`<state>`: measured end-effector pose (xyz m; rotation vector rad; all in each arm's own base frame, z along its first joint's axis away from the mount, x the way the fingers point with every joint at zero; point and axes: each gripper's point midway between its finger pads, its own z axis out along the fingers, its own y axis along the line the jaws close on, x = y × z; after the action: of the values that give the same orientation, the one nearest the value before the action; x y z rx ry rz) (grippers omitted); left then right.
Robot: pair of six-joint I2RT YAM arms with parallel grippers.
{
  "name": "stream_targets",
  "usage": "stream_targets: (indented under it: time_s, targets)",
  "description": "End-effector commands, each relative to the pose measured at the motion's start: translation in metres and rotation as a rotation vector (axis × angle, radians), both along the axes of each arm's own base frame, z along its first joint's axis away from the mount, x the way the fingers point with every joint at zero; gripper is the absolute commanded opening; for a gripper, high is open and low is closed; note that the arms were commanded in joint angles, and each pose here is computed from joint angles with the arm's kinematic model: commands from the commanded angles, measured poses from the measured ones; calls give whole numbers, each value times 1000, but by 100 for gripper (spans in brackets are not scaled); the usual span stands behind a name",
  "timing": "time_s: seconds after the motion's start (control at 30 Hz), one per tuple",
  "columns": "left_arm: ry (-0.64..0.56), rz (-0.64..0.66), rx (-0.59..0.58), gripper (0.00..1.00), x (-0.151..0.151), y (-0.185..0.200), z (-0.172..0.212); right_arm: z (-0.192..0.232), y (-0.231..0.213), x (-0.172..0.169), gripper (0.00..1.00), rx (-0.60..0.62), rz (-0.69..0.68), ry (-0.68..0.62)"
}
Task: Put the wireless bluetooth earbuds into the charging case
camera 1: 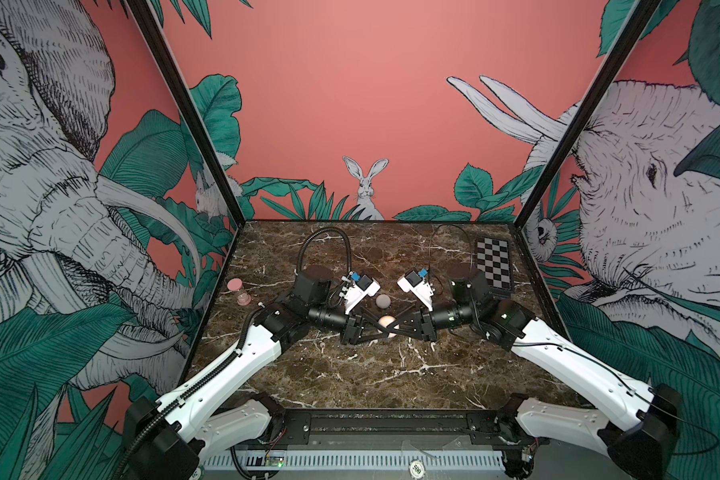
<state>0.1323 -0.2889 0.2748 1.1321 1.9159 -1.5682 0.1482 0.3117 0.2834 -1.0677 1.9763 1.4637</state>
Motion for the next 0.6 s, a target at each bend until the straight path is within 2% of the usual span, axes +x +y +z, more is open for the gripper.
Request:
stream_targets:
  time_s: [0.0,0.17,0.47,0.57]
  targets:
    - [-13,-20,-35,30,-4,0,6,4,6,-1,0,33,20,-22]
    - [9,-33,-51,22,-3,-2,8,2,11,-1,0,26,21,-29]
    - [25,-53,-74,24,-3,-5,14,-5,17,-4,0,4,37,-30]
    - [23,-50,-81,21,-3,-5,15,-7,19,-4,0,1,39,-27]
